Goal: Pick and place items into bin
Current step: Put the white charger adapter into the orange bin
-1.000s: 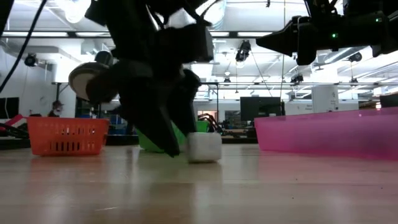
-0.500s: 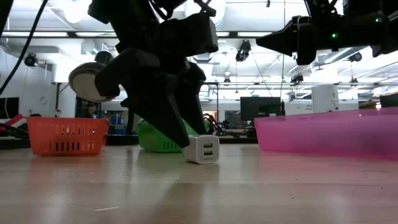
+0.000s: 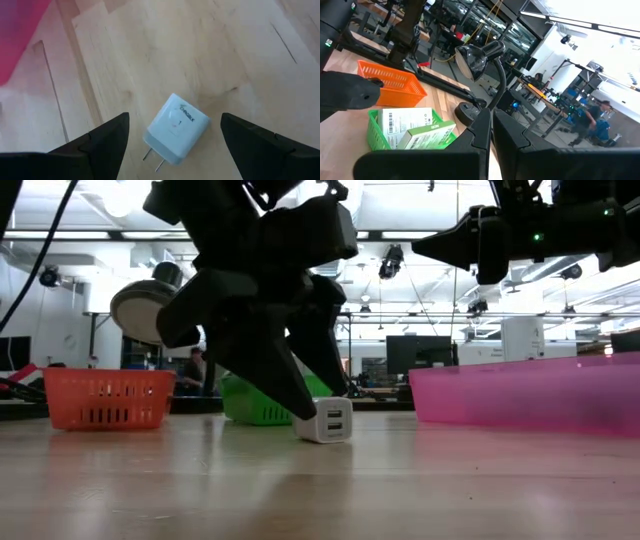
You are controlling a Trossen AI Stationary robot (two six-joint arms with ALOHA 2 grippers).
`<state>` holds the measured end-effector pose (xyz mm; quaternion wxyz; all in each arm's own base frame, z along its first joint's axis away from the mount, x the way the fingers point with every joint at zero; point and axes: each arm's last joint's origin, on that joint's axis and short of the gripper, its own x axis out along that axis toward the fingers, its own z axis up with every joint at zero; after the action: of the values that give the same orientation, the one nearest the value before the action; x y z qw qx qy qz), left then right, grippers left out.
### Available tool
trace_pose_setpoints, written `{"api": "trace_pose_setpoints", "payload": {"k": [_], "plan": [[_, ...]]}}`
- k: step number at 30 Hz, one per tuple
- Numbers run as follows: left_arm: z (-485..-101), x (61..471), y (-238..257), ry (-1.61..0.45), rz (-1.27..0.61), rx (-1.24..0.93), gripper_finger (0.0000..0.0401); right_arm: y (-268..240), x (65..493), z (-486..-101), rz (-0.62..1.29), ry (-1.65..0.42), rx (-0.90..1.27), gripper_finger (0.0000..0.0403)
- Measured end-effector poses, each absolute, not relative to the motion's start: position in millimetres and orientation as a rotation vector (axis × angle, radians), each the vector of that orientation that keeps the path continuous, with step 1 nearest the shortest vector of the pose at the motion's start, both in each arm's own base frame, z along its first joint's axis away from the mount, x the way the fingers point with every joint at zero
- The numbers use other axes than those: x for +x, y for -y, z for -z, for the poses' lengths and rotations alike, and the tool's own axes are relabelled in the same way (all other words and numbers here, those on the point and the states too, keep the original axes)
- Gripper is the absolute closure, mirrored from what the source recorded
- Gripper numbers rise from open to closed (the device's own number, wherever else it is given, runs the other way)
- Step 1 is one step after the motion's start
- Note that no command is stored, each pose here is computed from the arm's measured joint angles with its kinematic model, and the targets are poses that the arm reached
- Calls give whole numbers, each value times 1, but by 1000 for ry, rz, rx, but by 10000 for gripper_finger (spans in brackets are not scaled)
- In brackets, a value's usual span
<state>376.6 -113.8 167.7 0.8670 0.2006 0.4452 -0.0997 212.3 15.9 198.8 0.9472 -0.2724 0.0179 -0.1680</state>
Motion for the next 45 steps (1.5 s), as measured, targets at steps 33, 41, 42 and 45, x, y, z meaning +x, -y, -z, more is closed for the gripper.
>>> {"api": "trace_pose_setpoints", "payload": {"k": [33,41,42,45], "plan": [[-152,378,113,-955,266,422,270,-16,212,-198,339,-49,-562,394],[-154,375,114,-971,309,418,270,-16,212,-197,338,-51,-563,394],[-155,374,114,-978,311,419,270,-16,212,-197,338,-51,-563,394],[-160,369,113,-1006,303,399,270,-16,212,-197,338,-51,-563,394]]}}
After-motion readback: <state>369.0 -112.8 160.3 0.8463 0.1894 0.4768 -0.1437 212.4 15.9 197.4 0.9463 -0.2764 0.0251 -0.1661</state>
